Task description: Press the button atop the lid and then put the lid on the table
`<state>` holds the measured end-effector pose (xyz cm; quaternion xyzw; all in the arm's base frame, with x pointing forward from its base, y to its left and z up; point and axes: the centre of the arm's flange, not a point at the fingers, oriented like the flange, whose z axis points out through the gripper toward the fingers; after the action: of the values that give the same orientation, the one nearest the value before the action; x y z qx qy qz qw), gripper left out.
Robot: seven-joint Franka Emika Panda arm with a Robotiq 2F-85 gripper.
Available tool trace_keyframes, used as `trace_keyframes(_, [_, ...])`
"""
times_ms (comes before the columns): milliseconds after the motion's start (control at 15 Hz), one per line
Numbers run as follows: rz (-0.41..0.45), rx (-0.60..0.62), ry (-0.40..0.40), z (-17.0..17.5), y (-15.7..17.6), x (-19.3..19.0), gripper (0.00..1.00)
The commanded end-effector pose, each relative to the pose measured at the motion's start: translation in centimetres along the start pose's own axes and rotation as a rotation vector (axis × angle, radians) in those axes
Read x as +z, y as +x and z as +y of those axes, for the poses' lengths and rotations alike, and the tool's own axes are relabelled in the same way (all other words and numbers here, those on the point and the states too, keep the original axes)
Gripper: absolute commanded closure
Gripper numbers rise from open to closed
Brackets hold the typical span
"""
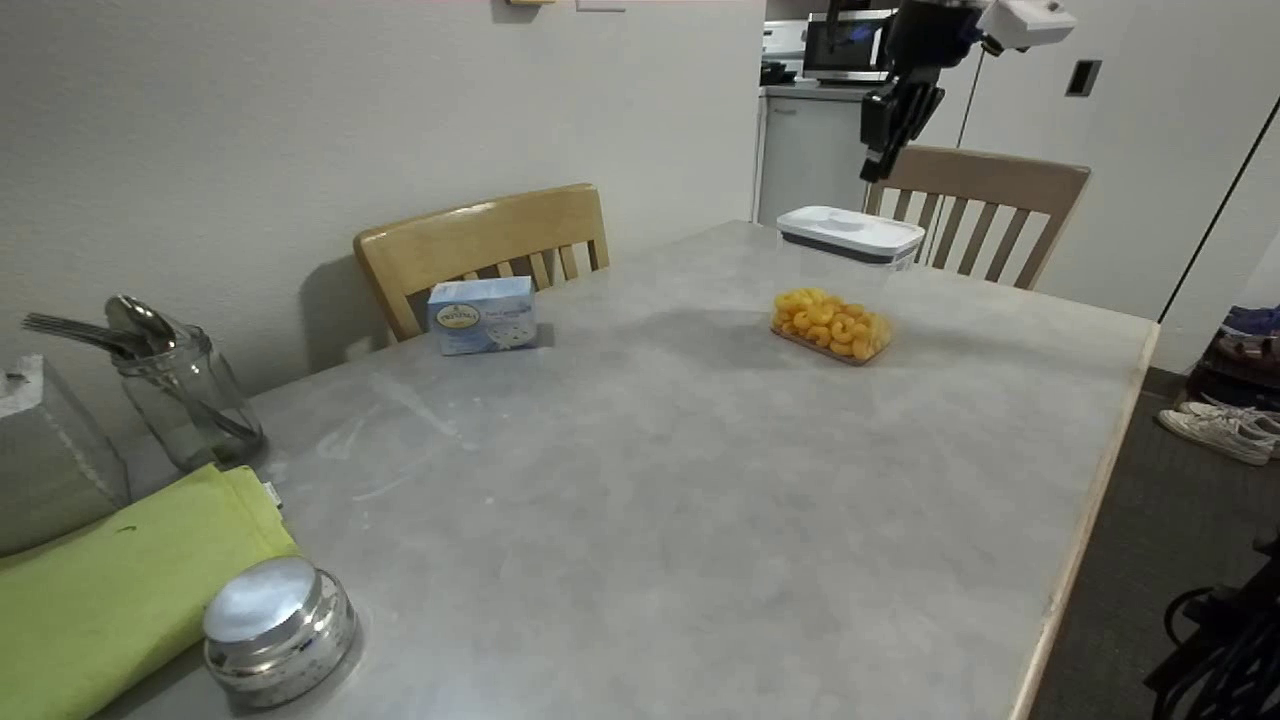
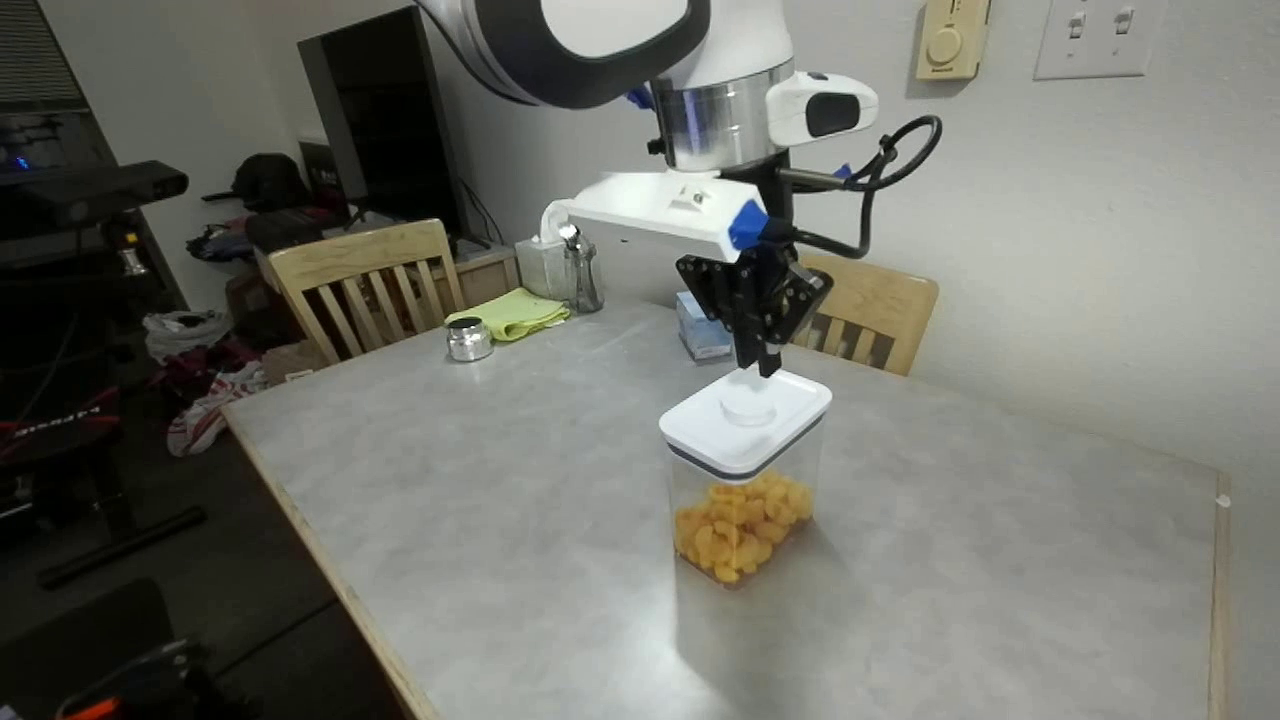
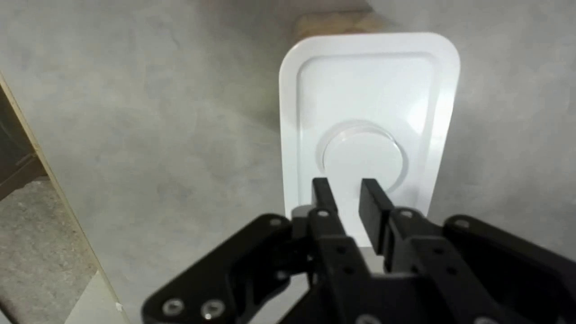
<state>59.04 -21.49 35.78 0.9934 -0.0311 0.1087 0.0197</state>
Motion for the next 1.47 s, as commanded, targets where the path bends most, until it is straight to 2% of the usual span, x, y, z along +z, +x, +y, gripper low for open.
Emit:
trace_keyframes(0, [-0.034, 0.029, -0.006, 0.7, -1.1, 1.6, 0.45])
trace_keyframes(333, [-0.053, 0.040, 0.010, 0.5, -1.1, 3.1, 0.09])
trace_keyframes(467, [-0.060, 0.034, 0.014, 0.2, -1.0, 3.6, 0.00])
trace_keyframes(867, [-0.065, 0.001, 0.034, -0.4, -0.1, 4.5, 0.01])
trace_keyframes(933, [-0.065, -0.005, 0.037, -0.4, 0.1, 4.6, 0.05])
trace_keyframes(1067, [-0.064, -0.017, 0.040, -0.4, 0.7, 4.9, 0.20])
trace_keyframes(1200, [-0.065, -0.031, 0.044, -0.4, 1.2, 5.3, 0.19])
trace_keyframes(1267, [-0.064, -0.034, 0.045, -0.3, 1.5, 5.5, 0.21])
trace_keyframes(1400, [-0.061, -0.043, 0.048, -0.2, 2.1, 6.0, 0.13])
